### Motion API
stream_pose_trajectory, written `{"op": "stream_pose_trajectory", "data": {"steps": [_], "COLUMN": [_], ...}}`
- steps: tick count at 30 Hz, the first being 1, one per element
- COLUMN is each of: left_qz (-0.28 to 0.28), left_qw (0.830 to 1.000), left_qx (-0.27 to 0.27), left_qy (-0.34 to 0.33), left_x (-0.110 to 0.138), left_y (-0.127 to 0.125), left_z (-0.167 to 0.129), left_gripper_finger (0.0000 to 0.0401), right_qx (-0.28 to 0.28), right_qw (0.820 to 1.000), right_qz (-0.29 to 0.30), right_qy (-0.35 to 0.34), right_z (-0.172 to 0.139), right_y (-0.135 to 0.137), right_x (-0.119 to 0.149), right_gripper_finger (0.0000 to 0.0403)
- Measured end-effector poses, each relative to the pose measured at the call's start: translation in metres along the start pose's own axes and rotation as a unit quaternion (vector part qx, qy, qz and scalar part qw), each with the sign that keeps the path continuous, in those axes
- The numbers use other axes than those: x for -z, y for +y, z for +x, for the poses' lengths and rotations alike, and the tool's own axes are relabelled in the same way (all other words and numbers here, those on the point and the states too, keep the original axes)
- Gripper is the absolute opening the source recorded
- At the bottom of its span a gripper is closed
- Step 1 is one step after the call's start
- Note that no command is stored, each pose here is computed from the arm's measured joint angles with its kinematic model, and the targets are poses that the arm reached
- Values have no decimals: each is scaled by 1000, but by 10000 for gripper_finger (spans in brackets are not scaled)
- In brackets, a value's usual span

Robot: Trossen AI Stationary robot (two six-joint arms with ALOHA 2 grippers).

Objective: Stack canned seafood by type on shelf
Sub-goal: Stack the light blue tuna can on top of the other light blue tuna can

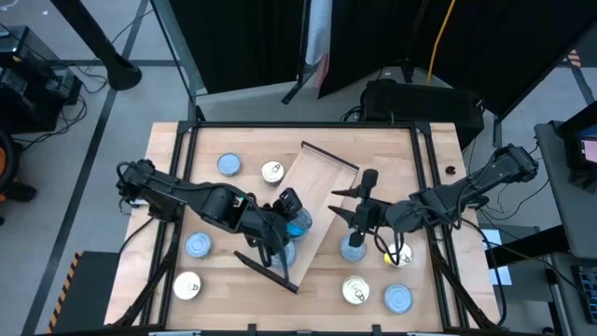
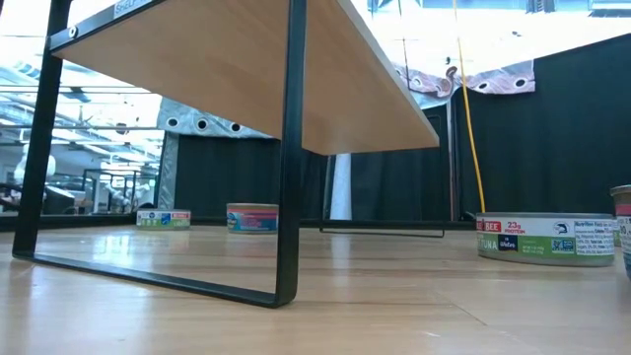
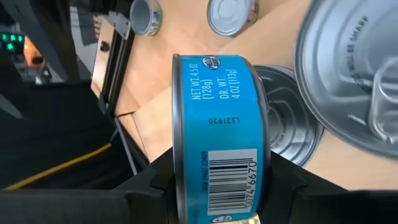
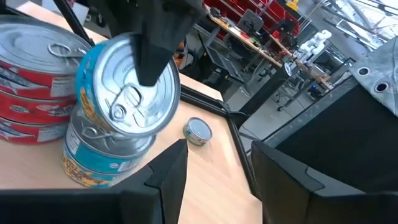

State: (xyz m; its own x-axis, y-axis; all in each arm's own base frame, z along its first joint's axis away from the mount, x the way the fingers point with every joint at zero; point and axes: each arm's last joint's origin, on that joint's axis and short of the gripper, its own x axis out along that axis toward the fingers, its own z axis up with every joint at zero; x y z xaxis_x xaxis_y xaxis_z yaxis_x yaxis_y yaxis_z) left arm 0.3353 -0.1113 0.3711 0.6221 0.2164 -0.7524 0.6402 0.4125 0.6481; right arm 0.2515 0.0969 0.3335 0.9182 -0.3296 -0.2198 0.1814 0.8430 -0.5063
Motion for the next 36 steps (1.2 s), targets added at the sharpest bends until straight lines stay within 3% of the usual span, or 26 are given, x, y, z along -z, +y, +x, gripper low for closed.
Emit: {"op": "stream_pose_trajectory", "data": {"steps": [17, 28, 36], "left_qz": [141, 196, 203], "left_qw": [990, 981, 979], "left_qx": [10, 12, 12], "left_qy": [11, 10, 15], "left_x": [4, 5, 10], "left_y": [4, 5, 8], "left_z": [11, 13, 15], "left_gripper_finger": [146, 146, 146], "right_qx": [4, 3, 3], "right_qw": [1000, 1000, 1000], "right_qz": [-9, -9, -9], "right_qy": [17, 18, 18], "right_z": [4, 4, 4], "right_y": [-3, -3, -3], "right_x": [5, 5, 5], "right_gripper_finger": [169, 169, 169]}}
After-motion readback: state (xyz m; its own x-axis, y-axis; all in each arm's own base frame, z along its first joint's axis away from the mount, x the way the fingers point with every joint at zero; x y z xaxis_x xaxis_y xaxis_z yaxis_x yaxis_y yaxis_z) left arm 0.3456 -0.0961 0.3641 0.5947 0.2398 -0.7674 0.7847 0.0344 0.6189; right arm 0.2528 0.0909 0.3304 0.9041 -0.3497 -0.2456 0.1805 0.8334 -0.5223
